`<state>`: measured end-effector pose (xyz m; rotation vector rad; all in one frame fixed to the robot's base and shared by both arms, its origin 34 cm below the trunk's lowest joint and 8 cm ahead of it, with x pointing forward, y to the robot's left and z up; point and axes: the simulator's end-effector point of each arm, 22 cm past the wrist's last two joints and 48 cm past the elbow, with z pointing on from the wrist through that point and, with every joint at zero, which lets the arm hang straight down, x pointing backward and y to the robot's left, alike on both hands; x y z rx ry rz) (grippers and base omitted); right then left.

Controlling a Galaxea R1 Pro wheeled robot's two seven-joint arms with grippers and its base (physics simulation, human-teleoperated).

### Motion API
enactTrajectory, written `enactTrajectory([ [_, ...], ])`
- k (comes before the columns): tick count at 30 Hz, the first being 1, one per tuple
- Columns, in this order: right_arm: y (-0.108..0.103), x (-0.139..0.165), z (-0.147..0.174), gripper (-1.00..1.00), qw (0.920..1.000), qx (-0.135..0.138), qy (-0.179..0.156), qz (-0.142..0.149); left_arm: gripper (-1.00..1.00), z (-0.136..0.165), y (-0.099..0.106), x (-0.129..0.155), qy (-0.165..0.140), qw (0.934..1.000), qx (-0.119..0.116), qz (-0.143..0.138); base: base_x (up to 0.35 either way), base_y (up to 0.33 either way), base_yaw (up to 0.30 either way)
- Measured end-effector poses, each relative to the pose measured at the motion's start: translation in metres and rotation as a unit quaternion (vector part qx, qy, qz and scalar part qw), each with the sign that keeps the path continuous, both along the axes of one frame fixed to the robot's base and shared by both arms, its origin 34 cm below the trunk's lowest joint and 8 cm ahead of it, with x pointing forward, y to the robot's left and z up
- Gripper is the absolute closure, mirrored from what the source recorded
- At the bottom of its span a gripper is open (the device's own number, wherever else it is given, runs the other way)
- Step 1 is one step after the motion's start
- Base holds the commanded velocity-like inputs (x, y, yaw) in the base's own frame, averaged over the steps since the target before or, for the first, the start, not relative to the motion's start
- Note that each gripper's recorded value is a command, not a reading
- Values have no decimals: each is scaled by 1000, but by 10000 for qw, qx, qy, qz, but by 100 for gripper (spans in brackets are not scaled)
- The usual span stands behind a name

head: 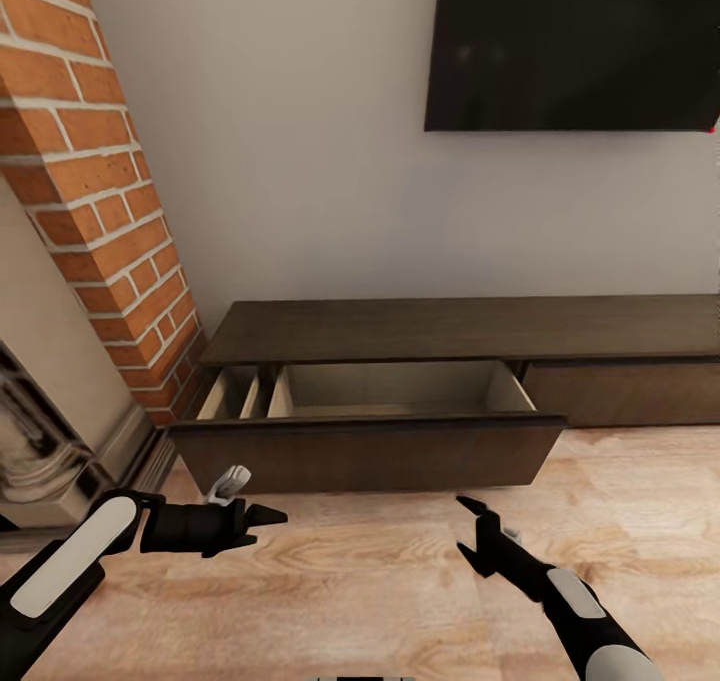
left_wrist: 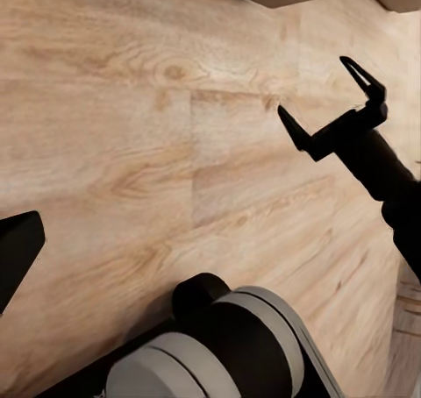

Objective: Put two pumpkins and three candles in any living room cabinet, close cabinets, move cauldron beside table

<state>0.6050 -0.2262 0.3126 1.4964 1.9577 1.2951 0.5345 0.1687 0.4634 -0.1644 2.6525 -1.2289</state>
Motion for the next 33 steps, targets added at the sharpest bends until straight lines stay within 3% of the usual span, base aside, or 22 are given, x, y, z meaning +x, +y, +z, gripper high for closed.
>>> enactTrajectory([
  [3, 1, -6, -1, -100, 9997, -23, 201, 140, -100, 2, 2, 0, -41, 10000, 87, 16, 0, 0, 0],
  [7, -2, -17, -3, -100, 9989, -77, 389, 244, -100, -8, 16, 2, 7, 9983, 574, 136, 0, 0, 0],
  [9, -9, -21, -1, -100, 9984, -117, 448, 319, -100, -25, 17, 1, 199, 9944, 1010, 221, 0, 0, 0],
  [12, -19, -28, 2, -100, 9979, -153, 518, 354, -100, -39, 12, -3, 433, 9878, 1468, 278, 0, 0, 0],
  [15, -36, -68, -14, -100, 9953, -178, 856, 420, -100, -53, 15, -10, 701, 9790, 1881, 346, 0, 0, 0],
  [19, -43, -104, -22, -100, 9934, -115, 1072, 391, -100, -56, 20, -13, 885, 9742, 2036, 404, 0, 0, 0],
  [25, -44, -114, -9, -100, 9952, 19, 939, 286, -100, -51, 20, -14, 983, 9711, 2132, 422, 0, 0, 0],
  [29, -44, -116, -1, -100, 9952, 37, 939, 273, -100, -46, 28, -10, 912, 9671, 2340, 415, 0, 0, 0],
  [33, -44, -119, 4, -100, 9948, 33, 981, 257, -100, -37, 13, -8, 867, 9682, 2319, 354, 0, 0, 0],
])
